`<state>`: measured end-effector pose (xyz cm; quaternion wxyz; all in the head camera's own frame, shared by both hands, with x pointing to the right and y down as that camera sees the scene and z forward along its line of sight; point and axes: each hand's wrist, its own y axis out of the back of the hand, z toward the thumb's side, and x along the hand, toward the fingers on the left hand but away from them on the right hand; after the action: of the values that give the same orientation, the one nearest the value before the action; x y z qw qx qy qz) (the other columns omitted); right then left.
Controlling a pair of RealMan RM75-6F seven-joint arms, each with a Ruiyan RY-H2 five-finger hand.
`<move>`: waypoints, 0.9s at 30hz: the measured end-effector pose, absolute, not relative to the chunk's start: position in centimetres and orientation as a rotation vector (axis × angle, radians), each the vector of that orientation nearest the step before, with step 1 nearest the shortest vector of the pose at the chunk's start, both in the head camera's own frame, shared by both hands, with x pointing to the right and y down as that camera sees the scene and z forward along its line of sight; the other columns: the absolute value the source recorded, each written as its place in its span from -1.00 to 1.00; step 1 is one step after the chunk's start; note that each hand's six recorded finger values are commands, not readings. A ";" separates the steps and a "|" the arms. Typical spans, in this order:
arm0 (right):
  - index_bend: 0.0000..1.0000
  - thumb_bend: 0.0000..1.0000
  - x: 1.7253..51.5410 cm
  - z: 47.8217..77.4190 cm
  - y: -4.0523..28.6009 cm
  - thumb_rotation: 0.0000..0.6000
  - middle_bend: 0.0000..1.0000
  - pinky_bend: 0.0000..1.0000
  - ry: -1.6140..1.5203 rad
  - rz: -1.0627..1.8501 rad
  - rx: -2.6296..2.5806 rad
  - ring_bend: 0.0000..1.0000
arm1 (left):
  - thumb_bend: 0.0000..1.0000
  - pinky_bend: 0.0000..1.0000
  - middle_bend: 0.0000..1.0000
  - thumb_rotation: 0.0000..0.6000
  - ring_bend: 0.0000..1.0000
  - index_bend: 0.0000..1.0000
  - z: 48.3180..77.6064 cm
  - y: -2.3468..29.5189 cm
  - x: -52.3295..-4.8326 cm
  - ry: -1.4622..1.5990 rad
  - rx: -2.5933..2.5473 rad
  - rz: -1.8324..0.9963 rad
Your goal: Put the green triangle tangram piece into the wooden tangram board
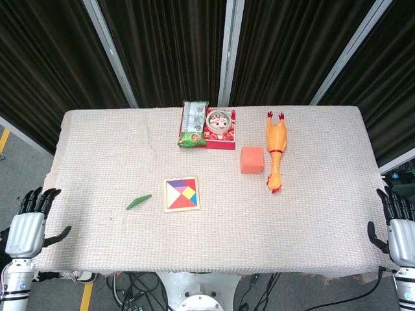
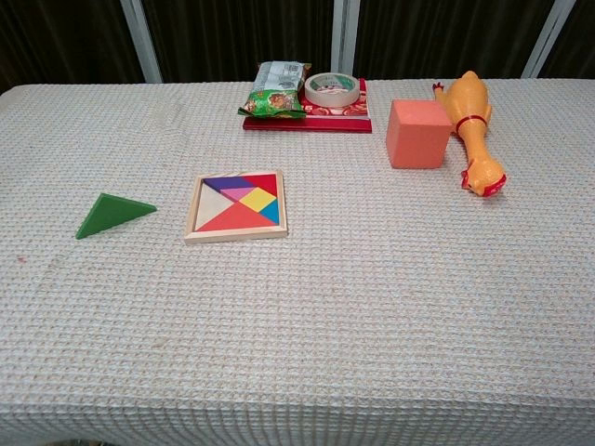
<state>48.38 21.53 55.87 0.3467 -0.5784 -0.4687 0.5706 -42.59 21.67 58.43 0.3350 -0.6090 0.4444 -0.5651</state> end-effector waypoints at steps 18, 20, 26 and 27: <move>-1.00 -0.18 49.3 55.2 21.4 1.00 -1.00 -1.00 -1.243 1.471 -1.485 -1.00 | -0.69 -1.00 -0.77 1.00 -1.00 -0.75 58.9 20.9 -39.2 1.112 -1.671 -1.432; -1.00 -0.18 49.5 55.2 21.3 1.00 -1.00 -1.00 -1.239 1.473 -1.483 -1.00 | -0.70 -1.00 -0.77 1.00 -1.00 -0.75 59.4 20.8 -38.5 1.093 -1.686 -1.433; -1.00 -0.18 50.2 55.2 21.2 1.00 -1.00 -1.00 -1.258 1.481 -1.481 -1.00 | -0.70 -1.00 -0.77 1.00 -1.00 -0.75 60.8 20.1 -36.0 1.072 -1.755 -1.435; -1.00 -0.18 50.3 55.2 21.2 1.00 -1.00 -1.00 -1.258 1.484 -1.481 -1.00 | -0.70 -1.00 -0.77 1.00 -1.00 -0.75 61.1 19.9 -35.3 1.066 -1.772 -1.435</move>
<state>50.30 21.17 55.23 0.3413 -0.5694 -0.4837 0.5704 -35.32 19.89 61.08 0.3071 -0.6700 0.4030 -0.5426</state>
